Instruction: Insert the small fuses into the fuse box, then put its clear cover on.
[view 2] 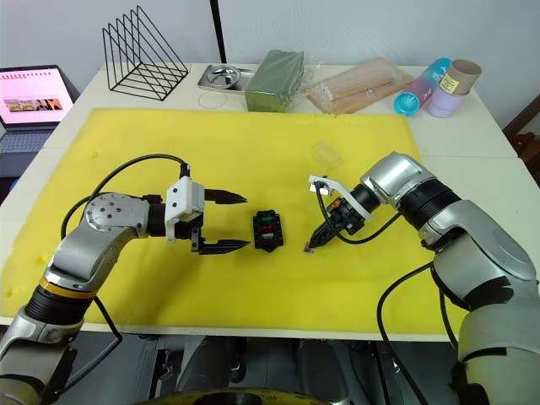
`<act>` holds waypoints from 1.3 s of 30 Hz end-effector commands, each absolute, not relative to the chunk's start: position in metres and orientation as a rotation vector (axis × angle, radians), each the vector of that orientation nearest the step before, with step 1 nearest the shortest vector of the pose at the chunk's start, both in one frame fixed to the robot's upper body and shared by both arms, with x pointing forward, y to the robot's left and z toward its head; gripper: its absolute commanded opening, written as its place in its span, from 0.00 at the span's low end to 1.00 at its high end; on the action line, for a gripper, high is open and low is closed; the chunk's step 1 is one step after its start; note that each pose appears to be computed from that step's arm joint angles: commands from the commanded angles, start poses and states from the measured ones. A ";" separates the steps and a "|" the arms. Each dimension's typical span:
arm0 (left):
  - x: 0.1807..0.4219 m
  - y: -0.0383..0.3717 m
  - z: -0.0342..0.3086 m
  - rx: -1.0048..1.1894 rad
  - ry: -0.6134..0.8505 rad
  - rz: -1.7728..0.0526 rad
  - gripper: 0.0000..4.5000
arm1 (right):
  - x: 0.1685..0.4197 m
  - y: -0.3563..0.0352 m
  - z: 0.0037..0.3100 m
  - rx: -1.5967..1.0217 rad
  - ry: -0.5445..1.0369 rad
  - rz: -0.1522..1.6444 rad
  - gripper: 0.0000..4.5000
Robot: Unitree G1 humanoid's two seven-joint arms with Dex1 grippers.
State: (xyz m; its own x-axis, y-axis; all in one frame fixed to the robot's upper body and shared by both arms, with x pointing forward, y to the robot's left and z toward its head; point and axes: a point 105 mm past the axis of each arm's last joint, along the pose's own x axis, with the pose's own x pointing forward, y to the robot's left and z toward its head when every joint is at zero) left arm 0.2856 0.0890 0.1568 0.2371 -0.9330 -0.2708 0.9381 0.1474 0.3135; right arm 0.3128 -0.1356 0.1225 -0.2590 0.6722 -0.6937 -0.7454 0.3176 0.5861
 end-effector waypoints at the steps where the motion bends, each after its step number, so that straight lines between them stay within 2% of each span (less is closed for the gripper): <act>1: 0.283 0.087 0.166 0.480 -0.037 -1.341 1.00 | 0.311 -0.134 0.154 -0.018 1.169 1.338 0.00; 9: 0.282 0.086 0.163 0.472 -0.042 -1.334 1.00 | 0.303 -0.139 0.181 0.252 1.092 1.113 0.00; 20: 0.281 0.084 0.162 0.463 -0.048 -1.333 1.00 | 0.273 -0.146 0.142 0.523 0.952 0.976 0.00; 24: 0.281 0.085 0.161 0.462 -0.045 -1.336 1.00 | 0.271 -0.136 0.138 0.681 0.816 0.779 0.00; 30: 0.281 0.084 0.161 0.462 -0.045 -1.341 1.00 | 0.265 -0.129 0.126 0.716 0.752 0.617 0.00; 39: 0.283 0.084 0.162 0.465 -0.047 -1.340 1.00 | 0.258 -0.131 0.116 0.719 0.760 0.515 0.00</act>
